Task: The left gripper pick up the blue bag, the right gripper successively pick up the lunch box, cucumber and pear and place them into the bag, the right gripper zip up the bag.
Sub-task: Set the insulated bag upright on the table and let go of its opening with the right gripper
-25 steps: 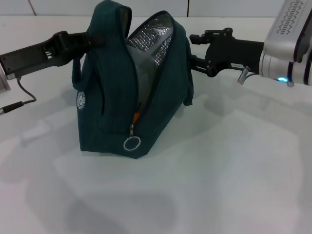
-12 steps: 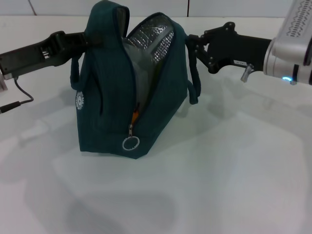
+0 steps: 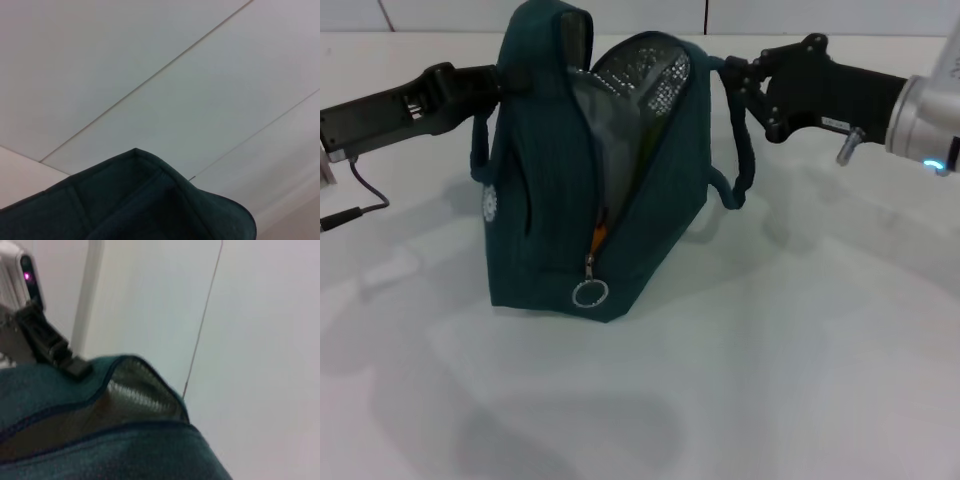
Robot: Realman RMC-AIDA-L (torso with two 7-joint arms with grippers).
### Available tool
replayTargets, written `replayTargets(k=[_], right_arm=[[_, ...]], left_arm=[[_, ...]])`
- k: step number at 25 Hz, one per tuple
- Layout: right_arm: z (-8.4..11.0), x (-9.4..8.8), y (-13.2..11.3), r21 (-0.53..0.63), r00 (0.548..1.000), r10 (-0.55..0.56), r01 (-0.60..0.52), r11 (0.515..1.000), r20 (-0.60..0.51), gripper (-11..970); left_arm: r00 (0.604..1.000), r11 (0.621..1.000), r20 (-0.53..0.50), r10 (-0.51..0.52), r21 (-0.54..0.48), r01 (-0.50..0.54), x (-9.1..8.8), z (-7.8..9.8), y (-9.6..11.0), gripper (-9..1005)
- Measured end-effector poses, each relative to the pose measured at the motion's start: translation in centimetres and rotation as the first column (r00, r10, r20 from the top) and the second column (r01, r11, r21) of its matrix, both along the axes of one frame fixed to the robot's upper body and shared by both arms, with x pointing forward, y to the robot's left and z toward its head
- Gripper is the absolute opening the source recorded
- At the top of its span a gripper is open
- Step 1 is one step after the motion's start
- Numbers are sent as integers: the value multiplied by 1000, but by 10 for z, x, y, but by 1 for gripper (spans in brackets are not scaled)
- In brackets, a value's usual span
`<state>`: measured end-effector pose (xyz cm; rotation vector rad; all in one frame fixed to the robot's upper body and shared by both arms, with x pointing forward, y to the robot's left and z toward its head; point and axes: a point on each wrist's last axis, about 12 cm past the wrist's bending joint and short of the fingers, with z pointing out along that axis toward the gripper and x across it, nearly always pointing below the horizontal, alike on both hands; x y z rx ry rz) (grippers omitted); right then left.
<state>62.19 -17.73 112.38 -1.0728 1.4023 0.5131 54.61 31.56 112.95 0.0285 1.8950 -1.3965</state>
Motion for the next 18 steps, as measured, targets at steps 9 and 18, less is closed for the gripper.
replayTargets(k=[9, 18], right_arm=[[22, -17, -25, 97, 997, -50, 44, 994, 66, 19], [39, -51, -56, 131, 996, -46, 37, 991, 74, 17]], left_arm=[[999, 999, -3, -48, -19, 47, -5, -1, -7, 53], [981, 969, 16, -195, -152, 195, -15, -16, -47, 53]])
